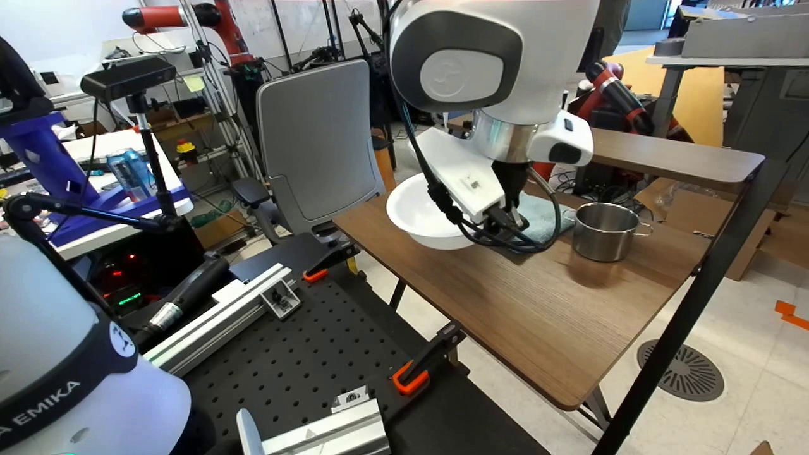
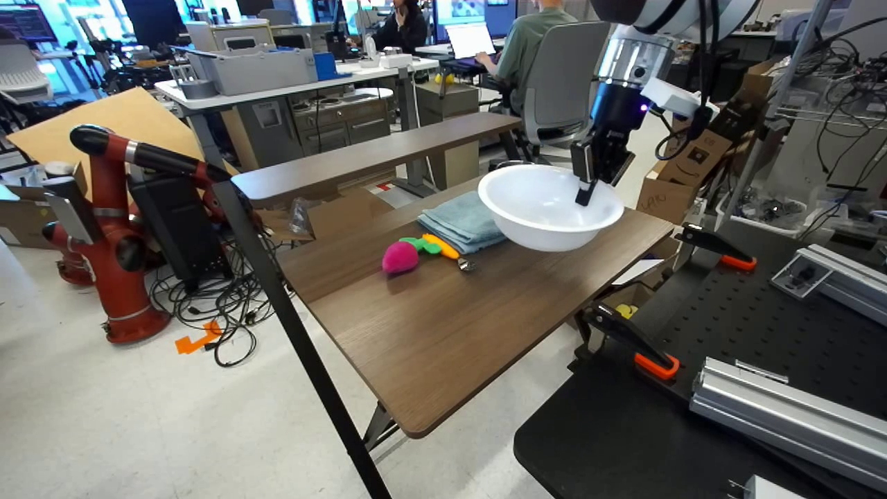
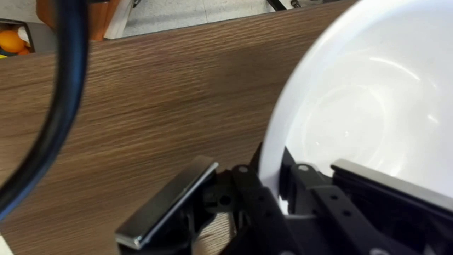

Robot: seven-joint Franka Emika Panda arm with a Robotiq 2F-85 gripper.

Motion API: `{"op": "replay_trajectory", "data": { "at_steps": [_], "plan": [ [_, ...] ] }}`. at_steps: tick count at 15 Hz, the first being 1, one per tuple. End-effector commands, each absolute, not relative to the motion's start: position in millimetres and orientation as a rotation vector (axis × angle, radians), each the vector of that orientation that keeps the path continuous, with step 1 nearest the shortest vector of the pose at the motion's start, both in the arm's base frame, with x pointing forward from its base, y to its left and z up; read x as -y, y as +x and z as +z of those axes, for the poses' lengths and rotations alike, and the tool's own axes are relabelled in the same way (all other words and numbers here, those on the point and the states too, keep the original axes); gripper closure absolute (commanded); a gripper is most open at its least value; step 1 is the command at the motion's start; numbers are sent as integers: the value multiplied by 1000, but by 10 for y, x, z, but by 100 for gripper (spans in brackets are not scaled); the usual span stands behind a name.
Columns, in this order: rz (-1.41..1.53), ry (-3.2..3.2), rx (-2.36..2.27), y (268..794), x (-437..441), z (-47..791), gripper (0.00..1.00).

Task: Move the white basin to the right side of the table

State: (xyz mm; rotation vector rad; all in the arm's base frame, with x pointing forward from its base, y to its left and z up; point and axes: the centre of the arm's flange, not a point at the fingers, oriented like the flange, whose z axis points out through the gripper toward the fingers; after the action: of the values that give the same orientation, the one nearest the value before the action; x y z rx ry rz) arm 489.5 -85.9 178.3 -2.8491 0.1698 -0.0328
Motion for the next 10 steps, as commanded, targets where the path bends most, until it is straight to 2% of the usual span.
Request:
{"op": "replay_trajectory", "data": {
  "at_steps": [1,10],
  "plan": [
    [-22,-2829,-198,4881,1177,1783,98],
    [-7,-2800,-410,5019,2090,1368,98]
  ]
}}
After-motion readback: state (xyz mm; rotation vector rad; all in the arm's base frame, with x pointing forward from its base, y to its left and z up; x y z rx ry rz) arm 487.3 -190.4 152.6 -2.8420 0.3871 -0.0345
